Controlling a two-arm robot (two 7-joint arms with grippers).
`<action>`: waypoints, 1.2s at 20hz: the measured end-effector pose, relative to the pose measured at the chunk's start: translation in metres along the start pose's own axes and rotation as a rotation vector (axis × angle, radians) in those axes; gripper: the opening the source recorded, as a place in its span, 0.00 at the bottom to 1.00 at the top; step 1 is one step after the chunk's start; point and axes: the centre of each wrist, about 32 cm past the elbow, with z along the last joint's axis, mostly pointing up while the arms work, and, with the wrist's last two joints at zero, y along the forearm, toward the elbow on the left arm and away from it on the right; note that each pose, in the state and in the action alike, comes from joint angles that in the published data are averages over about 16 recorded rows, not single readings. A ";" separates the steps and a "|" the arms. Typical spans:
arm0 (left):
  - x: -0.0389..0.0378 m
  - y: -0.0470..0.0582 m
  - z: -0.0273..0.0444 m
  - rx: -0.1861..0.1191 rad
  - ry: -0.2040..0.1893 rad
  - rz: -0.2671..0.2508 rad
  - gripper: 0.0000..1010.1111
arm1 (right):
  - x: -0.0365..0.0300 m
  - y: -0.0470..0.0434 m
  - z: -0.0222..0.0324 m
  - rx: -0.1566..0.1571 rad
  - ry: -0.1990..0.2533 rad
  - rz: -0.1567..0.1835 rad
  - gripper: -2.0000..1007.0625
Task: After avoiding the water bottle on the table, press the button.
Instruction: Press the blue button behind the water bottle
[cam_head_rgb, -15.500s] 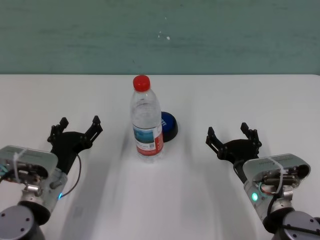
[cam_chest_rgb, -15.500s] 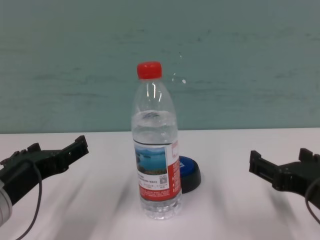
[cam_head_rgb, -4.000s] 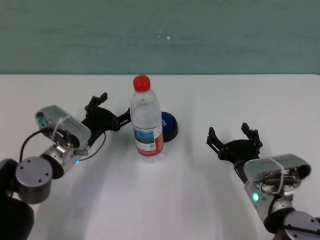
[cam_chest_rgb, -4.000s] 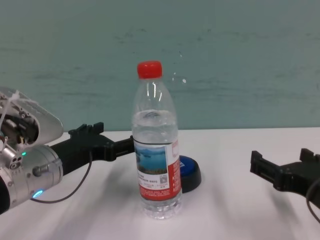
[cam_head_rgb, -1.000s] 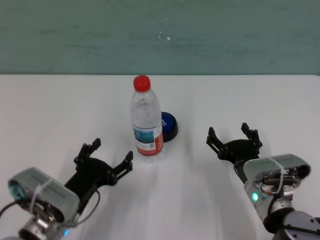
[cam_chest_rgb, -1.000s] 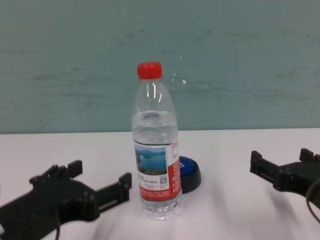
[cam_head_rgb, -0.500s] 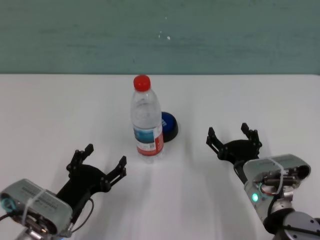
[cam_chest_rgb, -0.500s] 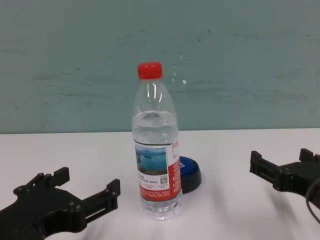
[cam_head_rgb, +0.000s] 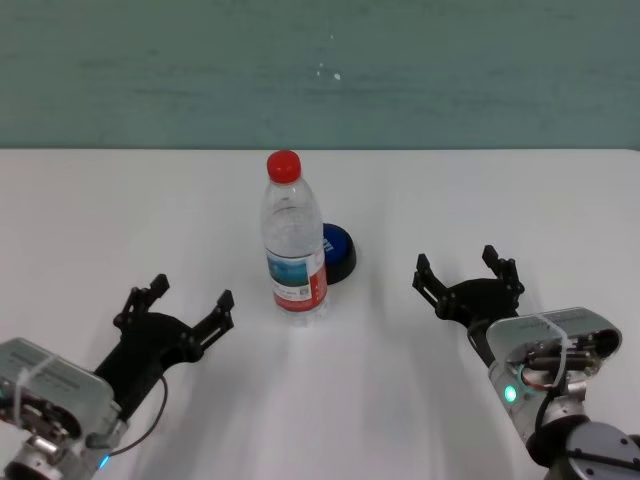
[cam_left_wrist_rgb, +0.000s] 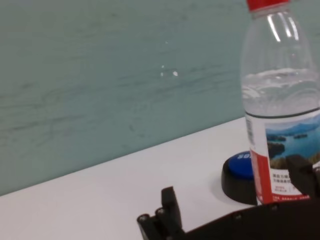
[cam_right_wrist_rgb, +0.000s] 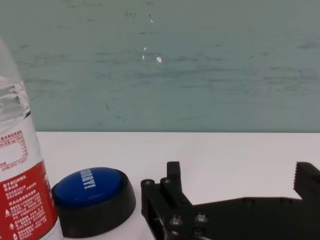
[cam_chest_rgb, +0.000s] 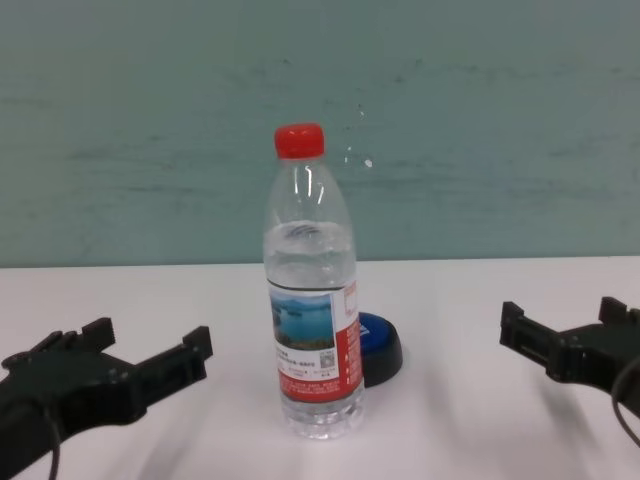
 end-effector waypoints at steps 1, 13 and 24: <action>0.0010 -0.001 0.0000 0.001 0.005 0.003 0.99 | 0.0000 0.0000 0.0000 0.000 0.000 0.000 1.00; 0.0035 -0.005 -0.0029 0.017 -0.008 0.018 0.99 | 0.0000 0.0000 0.0000 0.000 0.000 0.000 1.00; 0.0026 -0.006 -0.0040 0.023 -0.021 0.021 0.99 | 0.0000 0.0000 0.0000 0.000 0.000 0.000 1.00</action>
